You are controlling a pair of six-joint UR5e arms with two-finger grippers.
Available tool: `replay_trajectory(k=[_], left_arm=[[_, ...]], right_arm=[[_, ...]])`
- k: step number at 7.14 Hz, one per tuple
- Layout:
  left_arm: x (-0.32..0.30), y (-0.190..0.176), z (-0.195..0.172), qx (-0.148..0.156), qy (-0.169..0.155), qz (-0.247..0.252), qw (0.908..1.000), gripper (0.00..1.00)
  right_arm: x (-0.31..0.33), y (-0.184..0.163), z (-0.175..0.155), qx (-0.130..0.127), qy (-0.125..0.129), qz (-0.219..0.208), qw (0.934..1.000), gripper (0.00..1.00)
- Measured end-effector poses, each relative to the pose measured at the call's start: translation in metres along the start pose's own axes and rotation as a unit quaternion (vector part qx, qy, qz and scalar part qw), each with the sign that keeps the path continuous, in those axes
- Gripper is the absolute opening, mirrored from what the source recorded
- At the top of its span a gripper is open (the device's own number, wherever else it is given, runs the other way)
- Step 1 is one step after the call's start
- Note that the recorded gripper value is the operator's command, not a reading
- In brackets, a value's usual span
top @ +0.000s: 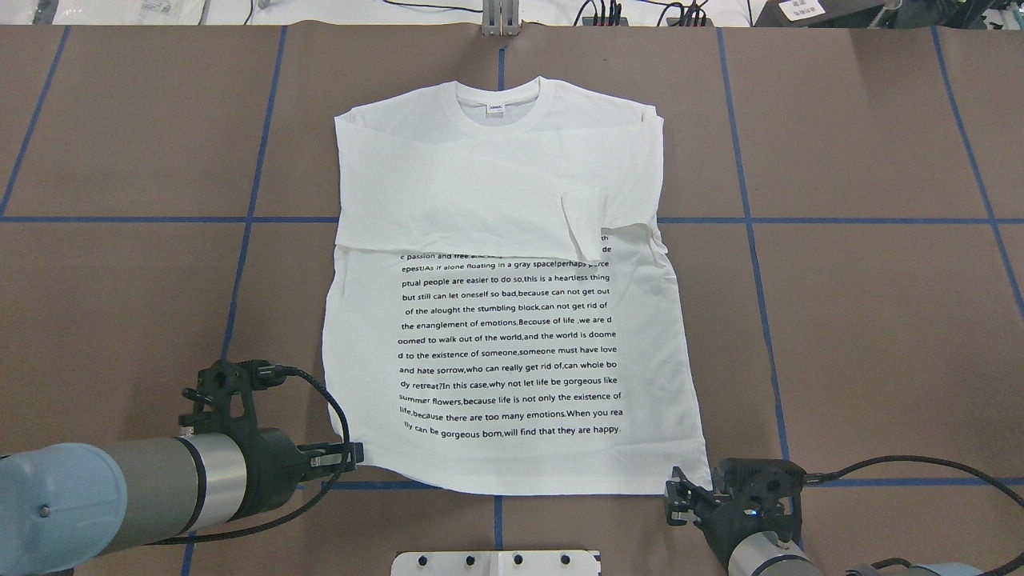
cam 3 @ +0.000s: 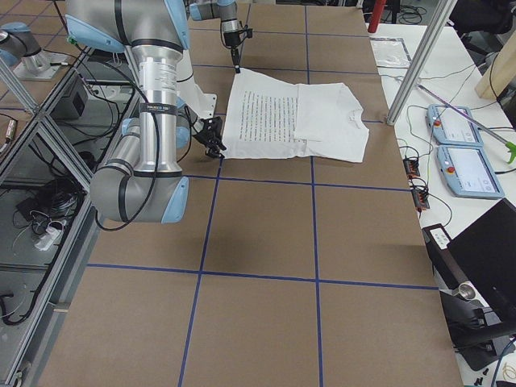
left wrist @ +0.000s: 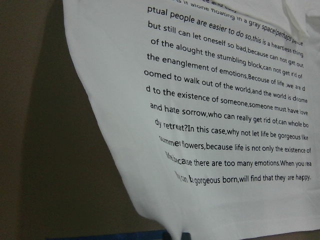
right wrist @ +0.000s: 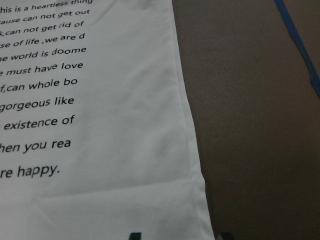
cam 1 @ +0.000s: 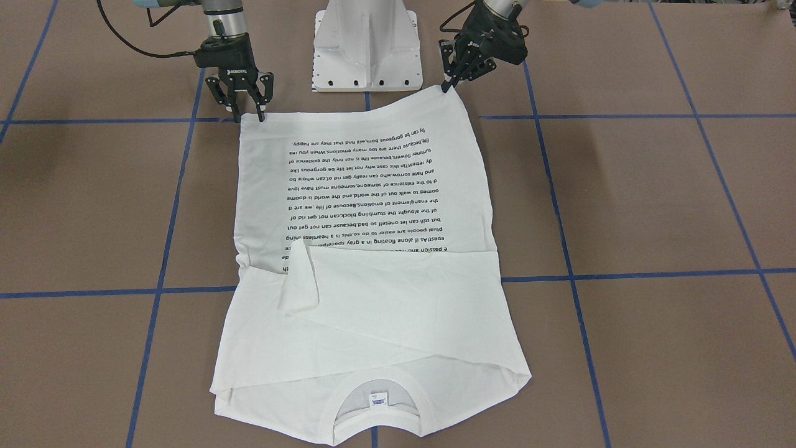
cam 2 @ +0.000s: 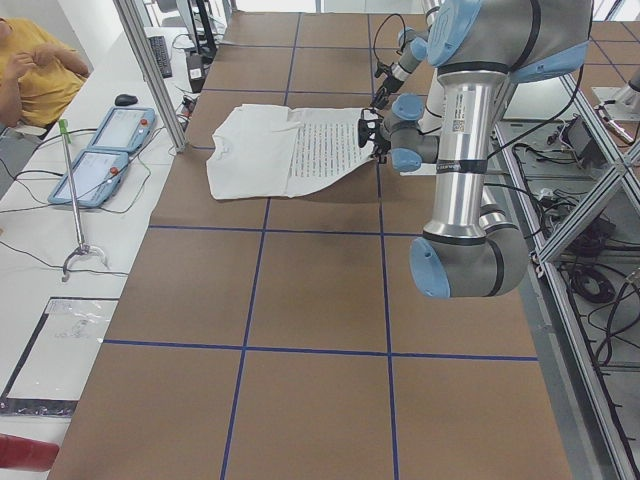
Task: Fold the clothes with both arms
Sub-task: 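Position both grippers at the hem corners nearest the robot, then grasp the hem corners with both grippers and lift them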
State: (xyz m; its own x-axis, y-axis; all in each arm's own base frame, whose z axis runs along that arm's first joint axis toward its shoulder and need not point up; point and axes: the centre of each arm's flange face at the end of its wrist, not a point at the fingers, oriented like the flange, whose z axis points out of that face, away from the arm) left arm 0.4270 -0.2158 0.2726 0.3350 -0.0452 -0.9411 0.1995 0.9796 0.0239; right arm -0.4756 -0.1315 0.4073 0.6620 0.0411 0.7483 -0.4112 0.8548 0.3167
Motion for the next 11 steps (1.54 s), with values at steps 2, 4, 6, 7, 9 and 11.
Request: replay_trajectory(k=[2, 4, 6, 7, 9, 11], left_arm=[[0.001, 0.000, 0.000, 0.000, 0.001, 0.000, 1.0000, 0.00], [0.001, 0.000, 0.000, 0.000, 0.002, 0.000, 1.0000, 0.00], [0.002, 0.000, -0.002, 0.000, 0.004, 0.000, 1.0000, 0.00], [0.003, 0.000, -0.003, 0.000, 0.004, 0.000, 1.0000, 0.00], [0.003, 0.000, -0.003, 0.000, 0.005, 0.000, 1.0000, 0.00], [0.003, 0.000, -0.004, 0.000, 0.005, 0.000, 1.0000, 0.00]], right_arm=[[0.000, -0.001, 0.000, 0.001, 0.000, -0.003, 1.0000, 0.66], [0.001, 0.001, 0.002, 0.004, 0.002, -0.006, 1.0000, 0.61], [0.001, 0.002, 0.003, 0.005, 0.002, -0.007, 1.0000, 0.11], [0.001, 0.002, 0.003, 0.005, 0.002, -0.005, 1.0000, 0.00], [-0.001, 0.002, 0.001, 0.005, -0.001, 0.000, 1.0000, 0.00], [-0.007, -0.010, -0.011, 0.004, -0.008, 0.009, 0.9999, 0.00]])
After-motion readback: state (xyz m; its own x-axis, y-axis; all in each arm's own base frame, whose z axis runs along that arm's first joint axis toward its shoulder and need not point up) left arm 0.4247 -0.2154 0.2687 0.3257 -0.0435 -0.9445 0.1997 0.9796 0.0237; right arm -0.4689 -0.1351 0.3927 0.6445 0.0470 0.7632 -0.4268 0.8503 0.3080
